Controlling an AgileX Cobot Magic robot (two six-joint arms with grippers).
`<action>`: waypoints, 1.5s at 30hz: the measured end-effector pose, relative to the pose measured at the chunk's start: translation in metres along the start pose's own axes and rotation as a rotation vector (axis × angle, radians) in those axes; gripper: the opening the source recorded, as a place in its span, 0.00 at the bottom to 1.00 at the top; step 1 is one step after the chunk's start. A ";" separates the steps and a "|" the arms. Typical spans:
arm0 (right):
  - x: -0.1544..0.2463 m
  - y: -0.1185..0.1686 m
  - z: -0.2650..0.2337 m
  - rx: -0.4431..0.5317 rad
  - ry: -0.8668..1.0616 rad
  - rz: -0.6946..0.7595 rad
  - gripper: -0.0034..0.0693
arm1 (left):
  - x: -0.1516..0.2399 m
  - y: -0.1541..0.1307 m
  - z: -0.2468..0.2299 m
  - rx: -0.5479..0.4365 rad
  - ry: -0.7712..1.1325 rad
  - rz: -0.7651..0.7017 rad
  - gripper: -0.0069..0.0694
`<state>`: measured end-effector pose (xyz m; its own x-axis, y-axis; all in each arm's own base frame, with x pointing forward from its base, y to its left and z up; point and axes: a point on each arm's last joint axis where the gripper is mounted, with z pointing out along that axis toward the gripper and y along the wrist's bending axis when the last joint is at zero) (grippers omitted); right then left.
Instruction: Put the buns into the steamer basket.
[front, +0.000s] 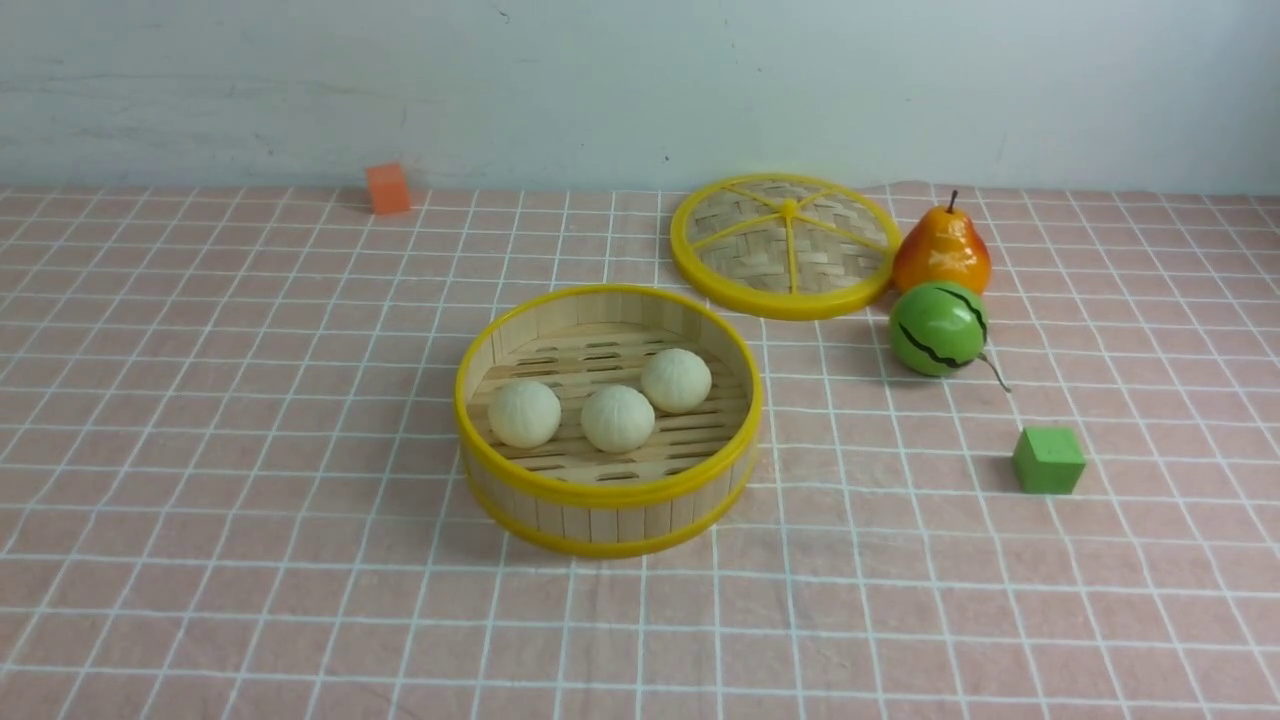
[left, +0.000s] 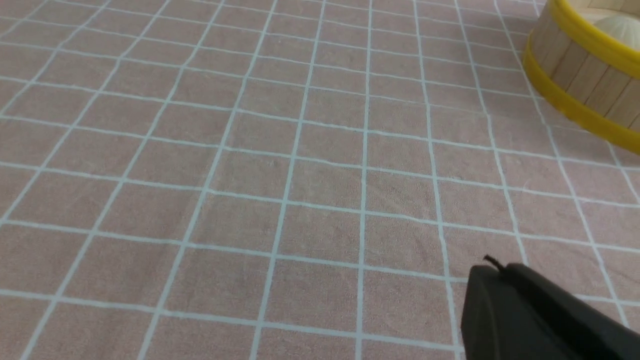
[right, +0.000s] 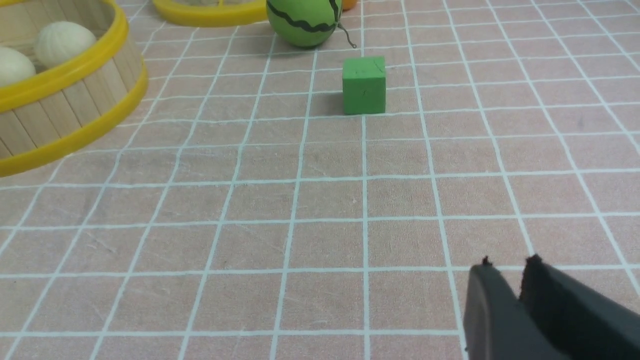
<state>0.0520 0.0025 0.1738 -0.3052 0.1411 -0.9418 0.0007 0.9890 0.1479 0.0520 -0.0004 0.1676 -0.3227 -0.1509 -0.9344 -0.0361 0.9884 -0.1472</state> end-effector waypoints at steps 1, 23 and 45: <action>0.000 0.000 0.000 0.000 0.000 0.000 0.18 | 0.000 0.000 0.000 0.000 -0.001 0.000 0.07; 0.000 0.000 0.000 0.000 0.000 0.000 0.23 | -0.001 0.000 0.000 0.001 -0.010 0.002 0.07; 0.000 0.000 0.000 -0.001 0.000 0.003 0.26 | -0.001 0.000 0.000 0.001 -0.010 0.002 0.08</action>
<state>0.0520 0.0026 0.1738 -0.3054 0.1437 -0.9413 0.0005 0.9886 0.1508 0.0523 -0.0003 0.1685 -0.3133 -0.1494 -0.9378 -0.0349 0.9887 -0.1458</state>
